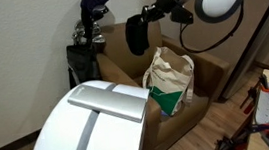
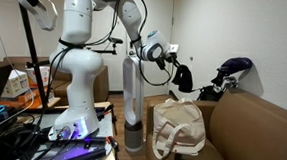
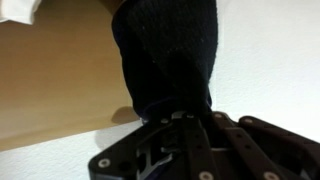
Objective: Put the black cloth inside the laundry basket then put the remote on the arm of the couch
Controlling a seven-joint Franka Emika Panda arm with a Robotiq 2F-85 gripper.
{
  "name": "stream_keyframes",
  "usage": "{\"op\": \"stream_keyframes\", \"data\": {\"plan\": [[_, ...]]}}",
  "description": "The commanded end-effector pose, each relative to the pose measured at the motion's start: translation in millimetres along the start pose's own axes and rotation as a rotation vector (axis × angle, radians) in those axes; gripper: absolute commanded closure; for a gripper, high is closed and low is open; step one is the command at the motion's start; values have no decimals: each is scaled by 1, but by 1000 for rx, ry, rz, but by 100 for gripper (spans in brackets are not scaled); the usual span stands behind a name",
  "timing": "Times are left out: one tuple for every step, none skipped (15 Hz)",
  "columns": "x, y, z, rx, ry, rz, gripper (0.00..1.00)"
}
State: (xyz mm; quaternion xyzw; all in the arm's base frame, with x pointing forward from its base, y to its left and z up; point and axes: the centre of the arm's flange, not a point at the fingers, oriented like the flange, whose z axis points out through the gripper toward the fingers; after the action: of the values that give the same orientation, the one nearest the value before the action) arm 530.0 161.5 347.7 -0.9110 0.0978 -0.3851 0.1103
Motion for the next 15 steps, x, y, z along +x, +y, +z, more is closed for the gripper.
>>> {"op": "stream_keyframes", "data": {"plan": [[0, 38, -37, -88, 98, 50, 93], [2, 51, -43, -107, 117, 66, 93], [2, 64, -48, -130, 123, 84, 93], [-1, 75, -50, -150, 125, 97, 93], [-5, 85, -52, -175, 109, 113, 93], [-8, 92, -54, -195, 90, 124, 94], [-15, 97, -55, -206, 56, 130, 93], [-24, 102, -57, -215, 29, 137, 93], [-31, 106, -61, -229, 16, 146, 93], [-38, 111, -65, -249, 10, 161, 93], [-45, 115, -68, -262, -7, 174, 93], [-52, 121, -70, -272, -32, 185, 93], [-59, 125, -71, -271, -67, 194, 93], [-66, 129, -71, -278, -88, 204, 93], [-68, 130, -75, -281, -88, 214, 93]]}}
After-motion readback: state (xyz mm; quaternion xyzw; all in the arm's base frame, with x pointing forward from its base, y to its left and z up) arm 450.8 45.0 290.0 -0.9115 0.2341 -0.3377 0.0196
